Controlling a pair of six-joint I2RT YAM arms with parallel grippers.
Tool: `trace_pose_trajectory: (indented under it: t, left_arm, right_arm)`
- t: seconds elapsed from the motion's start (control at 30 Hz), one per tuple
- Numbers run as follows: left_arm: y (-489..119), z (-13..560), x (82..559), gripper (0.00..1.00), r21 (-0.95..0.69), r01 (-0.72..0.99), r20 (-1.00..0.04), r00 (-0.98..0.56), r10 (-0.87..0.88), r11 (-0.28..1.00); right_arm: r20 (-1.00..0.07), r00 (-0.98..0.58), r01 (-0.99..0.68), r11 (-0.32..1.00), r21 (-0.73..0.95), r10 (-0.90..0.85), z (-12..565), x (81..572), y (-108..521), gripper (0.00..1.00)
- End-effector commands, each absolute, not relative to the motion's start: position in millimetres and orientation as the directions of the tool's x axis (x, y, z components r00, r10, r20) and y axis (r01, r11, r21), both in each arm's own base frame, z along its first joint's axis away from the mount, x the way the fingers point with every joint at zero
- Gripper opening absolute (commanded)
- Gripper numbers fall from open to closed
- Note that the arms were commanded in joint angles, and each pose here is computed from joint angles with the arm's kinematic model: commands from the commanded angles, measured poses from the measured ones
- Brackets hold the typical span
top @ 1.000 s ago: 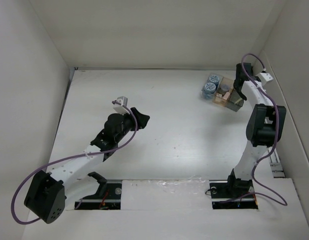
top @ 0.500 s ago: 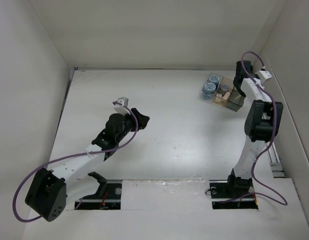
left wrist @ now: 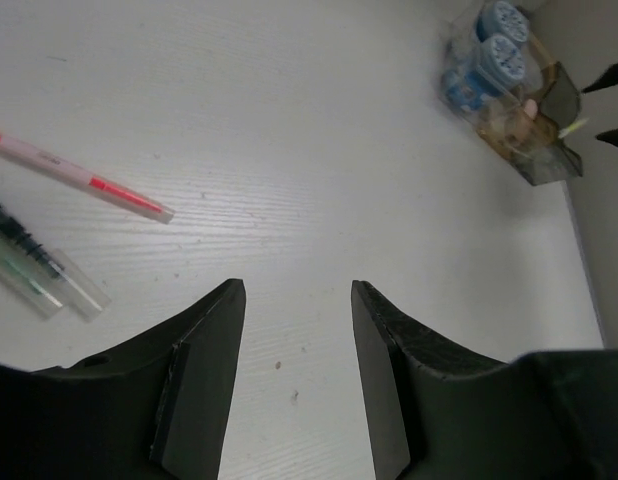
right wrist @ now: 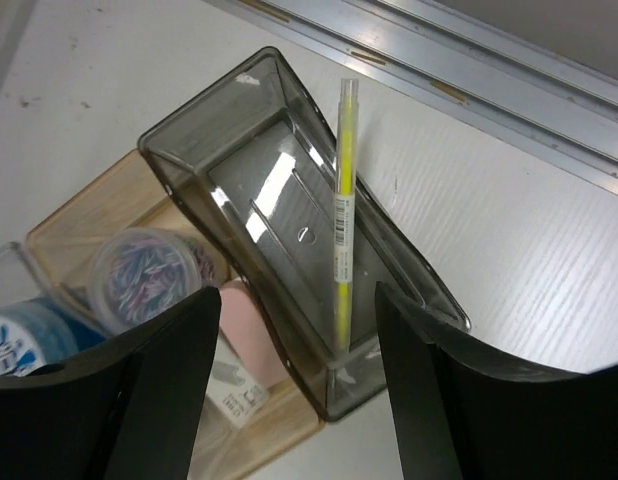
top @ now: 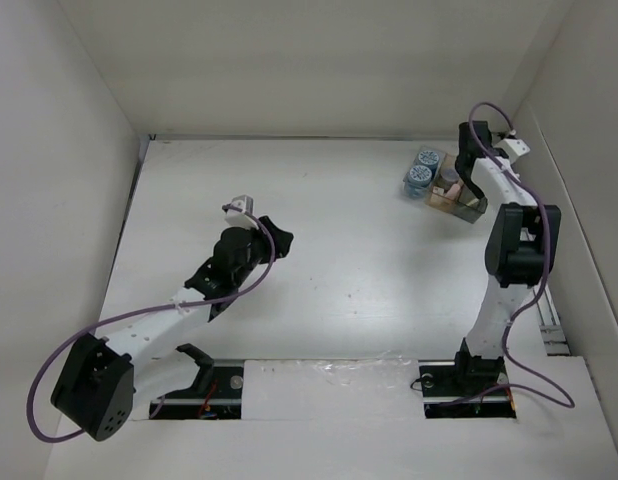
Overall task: Sort the stationery into containers
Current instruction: Place the stationery in the storage box, then pick up the stationery from the center of the board.
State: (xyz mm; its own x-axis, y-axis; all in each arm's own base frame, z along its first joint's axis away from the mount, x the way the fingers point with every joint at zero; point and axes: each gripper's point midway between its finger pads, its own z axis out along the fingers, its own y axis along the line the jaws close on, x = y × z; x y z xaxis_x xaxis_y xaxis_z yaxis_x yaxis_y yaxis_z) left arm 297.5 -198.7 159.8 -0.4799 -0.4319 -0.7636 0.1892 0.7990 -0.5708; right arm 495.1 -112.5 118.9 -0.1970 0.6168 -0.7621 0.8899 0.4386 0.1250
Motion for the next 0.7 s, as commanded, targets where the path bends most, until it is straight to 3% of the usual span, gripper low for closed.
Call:
trace_pose_trajectory:
  t: [0.0,0.17,0.23,0.3,0.37,0.47,0.57,0.67]
  left_arm:
    - [-185.5,161.0,307.0,0.43,-0.559,0.102,-0.767,-0.441,-0.466,0.823]
    - [-141.6,135.2,313.7,0.37,-0.485,-0.167,-0.77,-0.385,-0.51,0.858]
    - [-134.9,131.6,315.3,0.33,-0.486,-0.224,-0.761,-0.367,-0.535,0.845]
    - [-131.6,118.5,315.5,0.31,-0.454,-0.259,-0.754,-0.397,-0.523,0.852]
    - [-130.4,116.8,320.6,0.21,-0.462,-0.3,-0.737,-0.393,-0.549,0.835]
    - [-118.8,95.1,325.0,0.09,-0.402,-0.371,-0.729,-0.423,-0.538,0.837]
    - [-111.4,75.1,325.7,0.11,-0.326,-0.433,-0.729,-0.45,-0.515,0.84]
    - [-114.5,70.3,334.5,0.16,-0.304,-0.462,-0.722,-0.458,-0.518,0.833]
  right_arm:
    - [-0.781,-0.041,0.849,0.434,0.302,0.623,189.7,494.0,-109.3,0.69]
    - [-0.717,0.031,0.733,0.473,0.49,0.696,234.7,477.5,-80.2,0.68]
    - [-0.698,0.037,0.654,0.511,0.558,0.715,252.1,464.5,-56.1,0.62]
    - [-0.659,-0.023,0.548,0.561,0.62,0.751,259.4,458.3,-11.5,0.32]
    - [-0.624,-0.07,0.444,0.585,0.679,0.778,263.4,444.1,20.3,0.0]
    - [-0.588,-0.211,0.303,0.624,0.72,0.781,258.0,423.4,79.2,0.0]
    - [-0.578,-0.327,0.221,0.655,0.722,0.748,250.9,405.8,124.2,0.0]
    - [-0.574,-0.441,0.149,0.688,0.711,0.689,240.2,385.4,162.3,0.13]
